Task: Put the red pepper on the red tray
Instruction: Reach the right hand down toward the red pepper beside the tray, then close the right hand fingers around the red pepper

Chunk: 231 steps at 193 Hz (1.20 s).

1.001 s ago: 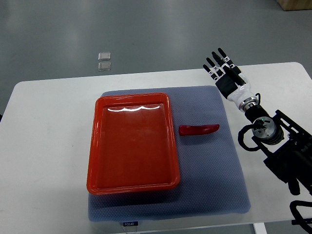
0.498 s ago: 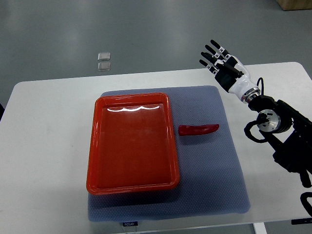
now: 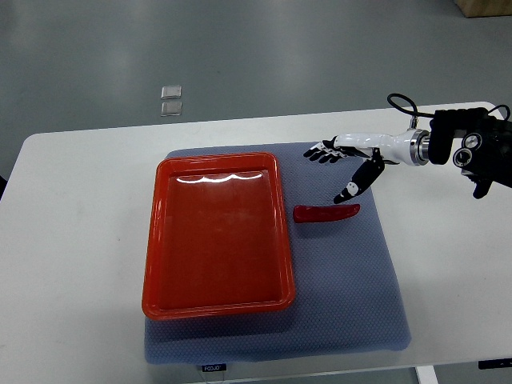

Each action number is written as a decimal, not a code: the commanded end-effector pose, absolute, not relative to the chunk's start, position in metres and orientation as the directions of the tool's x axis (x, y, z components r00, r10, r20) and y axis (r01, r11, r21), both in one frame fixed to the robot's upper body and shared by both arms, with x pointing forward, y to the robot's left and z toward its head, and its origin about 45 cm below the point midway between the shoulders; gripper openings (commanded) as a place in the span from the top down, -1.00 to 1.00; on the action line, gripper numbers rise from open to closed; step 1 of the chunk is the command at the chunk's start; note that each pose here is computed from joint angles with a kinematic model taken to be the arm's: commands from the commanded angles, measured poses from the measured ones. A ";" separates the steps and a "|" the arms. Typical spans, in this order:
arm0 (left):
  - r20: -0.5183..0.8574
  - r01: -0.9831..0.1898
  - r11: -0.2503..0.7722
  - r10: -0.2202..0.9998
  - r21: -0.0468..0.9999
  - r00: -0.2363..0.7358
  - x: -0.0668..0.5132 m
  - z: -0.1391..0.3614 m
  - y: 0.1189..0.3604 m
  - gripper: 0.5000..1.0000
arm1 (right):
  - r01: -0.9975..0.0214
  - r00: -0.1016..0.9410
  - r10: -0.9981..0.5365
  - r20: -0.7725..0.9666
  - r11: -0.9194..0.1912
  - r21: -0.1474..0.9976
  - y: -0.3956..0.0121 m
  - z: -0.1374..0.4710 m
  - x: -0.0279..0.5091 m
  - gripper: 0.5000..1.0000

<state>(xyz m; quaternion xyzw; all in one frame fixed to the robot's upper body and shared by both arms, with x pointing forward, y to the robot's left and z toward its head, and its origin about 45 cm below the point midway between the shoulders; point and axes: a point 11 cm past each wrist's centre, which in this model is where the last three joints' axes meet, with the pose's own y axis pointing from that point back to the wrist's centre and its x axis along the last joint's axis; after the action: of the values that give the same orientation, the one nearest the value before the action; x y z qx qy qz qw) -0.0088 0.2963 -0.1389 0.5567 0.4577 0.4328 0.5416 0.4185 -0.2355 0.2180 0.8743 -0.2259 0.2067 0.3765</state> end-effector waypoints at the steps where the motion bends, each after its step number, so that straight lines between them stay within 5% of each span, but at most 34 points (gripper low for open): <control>1: -0.011 0.040 0.003 0.978 0.999 0.206 -0.009 -0.139 0.297 -1.00 | -0.541 0.818 -0.220 0.532 -0.607 0.582 -0.234 0.213 0.414 -0.69; 171: -0.007 0.041 -0.002 0.979 0.999 0.204 -0.009 -0.139 0.298 -1.00 | -0.546 0.811 -0.207 0.548 -0.606 0.578 -0.207 0.172 0.394 -0.64; 208: -0.007 0.041 -0.002 0.979 0.999 0.204 -0.009 -0.139 0.298 -1.00 | -0.561 0.798 -0.206 0.566 -0.598 0.572 -0.210 0.170 0.394 -0.12; 231: -0.009 0.042 0.000 0.979 0.999 0.203 -0.009 -0.139 0.298 -1.00 | -0.561 0.791 -0.174 0.587 -0.588 0.582 -0.213 0.164 0.391 0.64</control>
<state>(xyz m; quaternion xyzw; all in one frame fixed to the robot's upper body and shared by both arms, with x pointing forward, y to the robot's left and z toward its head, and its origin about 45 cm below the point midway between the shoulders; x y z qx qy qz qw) -0.0086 0.2983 -0.1389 0.5578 0.4571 0.4349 0.5392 0.3931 -0.2107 0.1684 0.8626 -0.2196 0.2325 0.3920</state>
